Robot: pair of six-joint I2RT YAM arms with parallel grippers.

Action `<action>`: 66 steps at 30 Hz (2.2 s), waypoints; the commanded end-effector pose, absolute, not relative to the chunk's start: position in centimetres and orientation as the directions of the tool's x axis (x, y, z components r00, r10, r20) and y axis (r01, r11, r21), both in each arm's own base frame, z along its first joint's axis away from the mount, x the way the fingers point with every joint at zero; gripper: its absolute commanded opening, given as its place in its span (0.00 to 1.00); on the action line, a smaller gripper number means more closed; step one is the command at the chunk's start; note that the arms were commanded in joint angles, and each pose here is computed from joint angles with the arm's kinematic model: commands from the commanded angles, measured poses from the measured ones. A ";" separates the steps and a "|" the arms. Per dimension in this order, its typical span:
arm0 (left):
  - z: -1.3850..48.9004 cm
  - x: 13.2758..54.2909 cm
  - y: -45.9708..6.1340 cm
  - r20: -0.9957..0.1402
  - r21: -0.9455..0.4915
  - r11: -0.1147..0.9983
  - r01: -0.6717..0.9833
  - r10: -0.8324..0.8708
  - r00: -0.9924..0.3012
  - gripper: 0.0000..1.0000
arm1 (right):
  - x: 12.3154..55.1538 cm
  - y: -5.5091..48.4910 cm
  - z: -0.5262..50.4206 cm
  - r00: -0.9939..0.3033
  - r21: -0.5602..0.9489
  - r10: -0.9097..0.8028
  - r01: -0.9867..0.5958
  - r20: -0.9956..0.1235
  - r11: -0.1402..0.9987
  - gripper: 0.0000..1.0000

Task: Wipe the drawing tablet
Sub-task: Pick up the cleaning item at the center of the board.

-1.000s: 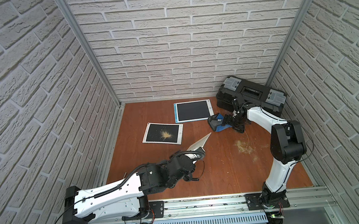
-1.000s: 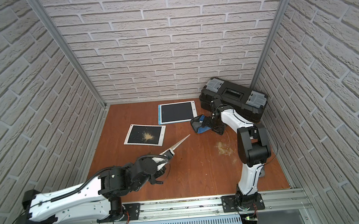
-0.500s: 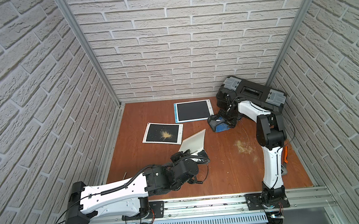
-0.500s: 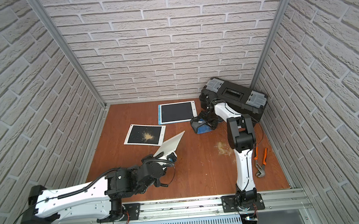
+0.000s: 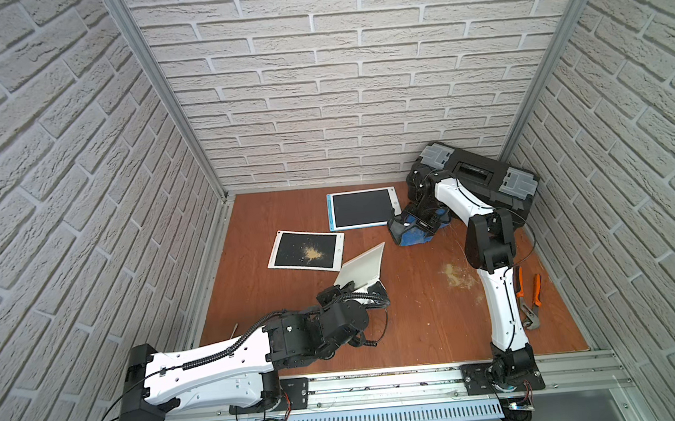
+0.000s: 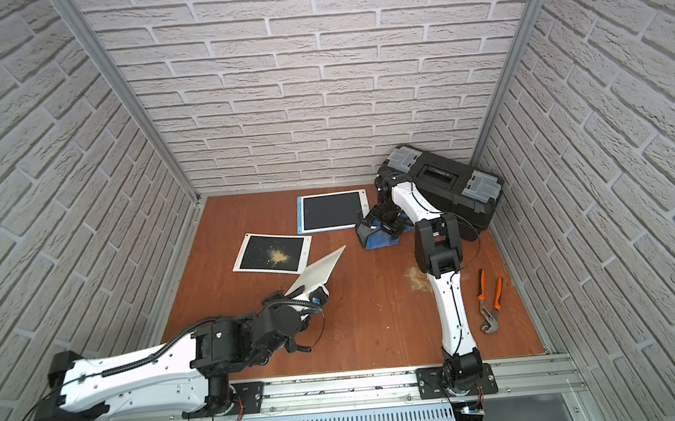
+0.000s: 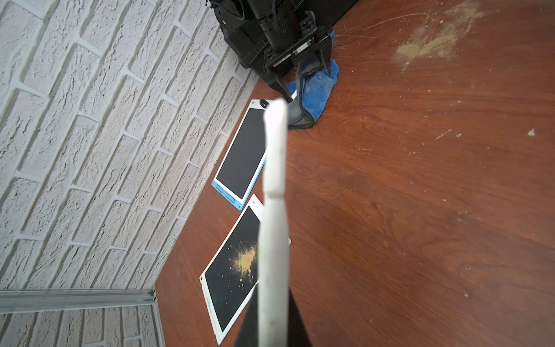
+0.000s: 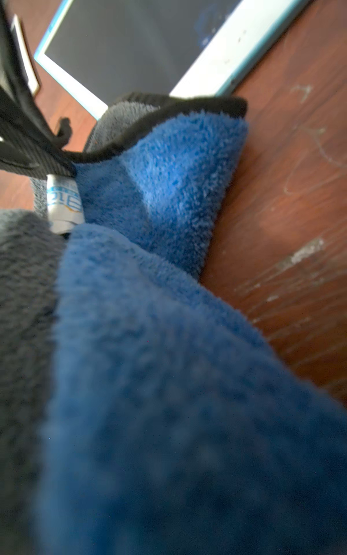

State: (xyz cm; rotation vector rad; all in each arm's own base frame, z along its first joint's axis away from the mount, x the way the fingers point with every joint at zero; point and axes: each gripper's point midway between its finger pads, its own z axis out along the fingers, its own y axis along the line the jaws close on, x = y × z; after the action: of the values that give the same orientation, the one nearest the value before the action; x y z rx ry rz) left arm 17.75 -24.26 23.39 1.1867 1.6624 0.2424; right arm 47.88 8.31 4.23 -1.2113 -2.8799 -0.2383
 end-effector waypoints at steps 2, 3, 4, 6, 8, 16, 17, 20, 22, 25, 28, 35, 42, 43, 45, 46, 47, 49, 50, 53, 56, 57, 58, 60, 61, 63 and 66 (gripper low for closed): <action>24.6 18.0 -24.2 -0.655 0.633 0.539 0.556 0.756 0.012 0.00 | 47.4 5.1 2.3 -0.681 0.018 0.732 0.732 0.014 0.681 0.75; 24.6 18.0 -24.2 -0.656 0.632 0.541 0.555 0.755 0.010 0.00 | 47.1 4.9 2.1 -0.691 0.003 0.723 0.723 0.020 0.691 0.68; 24.7 18.0 -24.1 -0.657 0.630 0.543 0.555 0.753 0.009 0.00 | 46.7 4.7 1.7 -0.698 -0.013 0.715 0.715 0.026 0.699 0.57; 24.9 18.0 -24.0 -0.665 0.625 0.552 0.552 0.747 0.007 0.00 | 45.7 4.3 0.9 -0.709 -0.028 0.704 0.704 0.041 0.710 0.33; 24.9 18.0 -23.9 -0.667 0.625 0.555 0.549 0.745 0.005 0.00 | 44.3 3.8 0.1 -0.705 -0.033 0.706 0.706 0.064 0.708 0.12; 24.3 17.9 -24.7 -0.633 0.635 0.525 0.567 0.774 -0.008 0.00 | 40.0 1.3 3.8 -0.747 0.000 0.663 0.664 -0.050 0.748 0.10; 24.3 17.9 -24.9 -0.632 0.634 0.522 0.570 0.775 -0.007 0.00 | 39.6 1.1 4.5 -0.753 0.001 0.654 0.656 -0.069 0.755 0.10; 24.2 17.8 -25.4 -0.637 0.626 0.522 0.580 0.771 -0.006 0.00 | 39.1 0.9 5.5 -0.770 0.010 0.631 0.633 -0.095 0.774 0.13; 24.2 17.7 -25.8 -0.644 0.618 0.525 0.585 0.765 -0.006 0.00 | 39.4 1.2 5.9 -0.787 0.023 0.610 0.611 -0.091 0.791 0.25; 24.0 17.7 -26.2 -0.651 0.607 0.531 0.591 0.759 -0.012 0.00 | 40.5 2.2 5.4 -0.818 0.059 0.573 0.570 -0.052 0.819 0.53; 23.7 17.6 -26.4 -0.648 0.602 0.530 0.597 0.761 -0.022 0.00 | 41.4 3.0 4.6 -0.824 0.099 0.566 0.561 -0.030 0.822 0.68; 23.9 17.5 -26.4 -0.642 0.604 0.527 0.598 0.766 -0.026 0.00 | 42.6 3.4 4.9 -0.846 0.053 0.529 0.526 -0.068 0.849 0.97; 23.8 17.5 -26.1 -0.652 0.599 0.533 0.598 0.758 -0.023 0.00 | 43.8 5.3 5.7 -0.876 -0.005 0.472 0.475 -0.096 0.880 1.00; 23.7 17.5 -26.0 -0.649 0.601 0.531 0.598 0.760 -0.024 0.00 | 43.7 5.5 5.3 -0.873 -0.002 0.481 0.482 -0.080 0.876 1.00; 23.7 17.4 -25.7 -0.645 0.602 0.529 0.598 0.764 -0.025 0.00 | 43.6 5.8 4.4 -0.871 0.001 0.489 0.490 -0.051 0.872 1.00; 23.7 17.4 -25.6 -0.645 0.602 0.530 0.597 0.764 -0.029 0.00 | 43.5 5.9 3.8 -0.869 -0.001 0.493 0.494 -0.034 0.870 1.00; 23.8 17.4 -25.4 -0.646 0.601 0.532 0.597 0.763 -0.030 0.00 | 43.4 6.0 3.3 -0.869 -0.004 0.495 0.495 -0.021 0.869 1.00; 23.7 17.3 -25.1 -0.649 0.597 0.535 0.597 0.760 -0.032 0.00 | 42.9 6.2 2.1 -0.868 -0.014 0.496 0.496 0.015 0.868 1.00; 23.7 17.3 -25.0 -0.652 0.595 0.538 0.596 0.758 -0.033 0.00 | 42.7 6.2 1.6 -0.867 -0.022 0.498 0.497 0.028 0.867 1.00; 23.8 17.2 -24.5 -0.662 0.588 0.548 0.595 0.748 -0.034 0.00 | 41.9 5.9 0.4 -0.862 -0.048 0.504 0.502 0.046 0.863 1.00; 23.7 17.2 -24.2 -0.668 0.586 0.553 0.593 0.744 -0.034 0.00 | 41.5 5.8 -0.5 -0.858 -0.058 0.510 0.507 0.059 0.860 0.99; 23.7 17.2 -24.2 -0.668 0.585 0.553 0.593 0.743 -0.034 0.00 | 41.4 5.8 -0.8 -0.858 -0.063 0.510 0.507 0.064 0.860 0.98; 23.8 17.1 -24.2 -0.669 0.584 0.554 0.594 0.742 -0.034 0.00 | 41.3 5.9 -1.0 -0.858 -0.064 0.509 0.505 0.069 0.861 0.96; 23.8 17.1 -24.1 -0.668 0.585 0.553 0.593 0.744 -0.035 0.00 | 41.3 5.8 -1.2 -0.862 -0.073 0.501 0.497 0.069 0.865 0.92; 23.8 17.1 -24.1 -0.668 0.584 0.555 0.593 0.743 -0.037 0.00 | 41.3 5.8 -1.1 -0.864 -0.068 0.500 0.496 0.064 0.866 0.83; 23.7 17.1 -24.1 -0.665 0.584 0.553 0.594 0.746 -0.040 0.00 | 41.3 5.8 -0.9 -0.867 -0.056 0.495 0.492 0.057 0.869 0.53; 23.6 17.1 -24.2 -0.662 0.582 0.553 0.597 0.748 -0.047 0.00 | 41.2 5.8 0.2 -0.871 -0.033 0.491 0.490 0.033 0.871 0.04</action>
State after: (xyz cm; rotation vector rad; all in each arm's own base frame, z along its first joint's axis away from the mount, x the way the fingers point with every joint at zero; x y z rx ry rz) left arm 16.94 -24.15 22.84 1.1835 1.7318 0.1987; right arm 42.15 4.13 2.26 -0.8208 -3.0391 0.1374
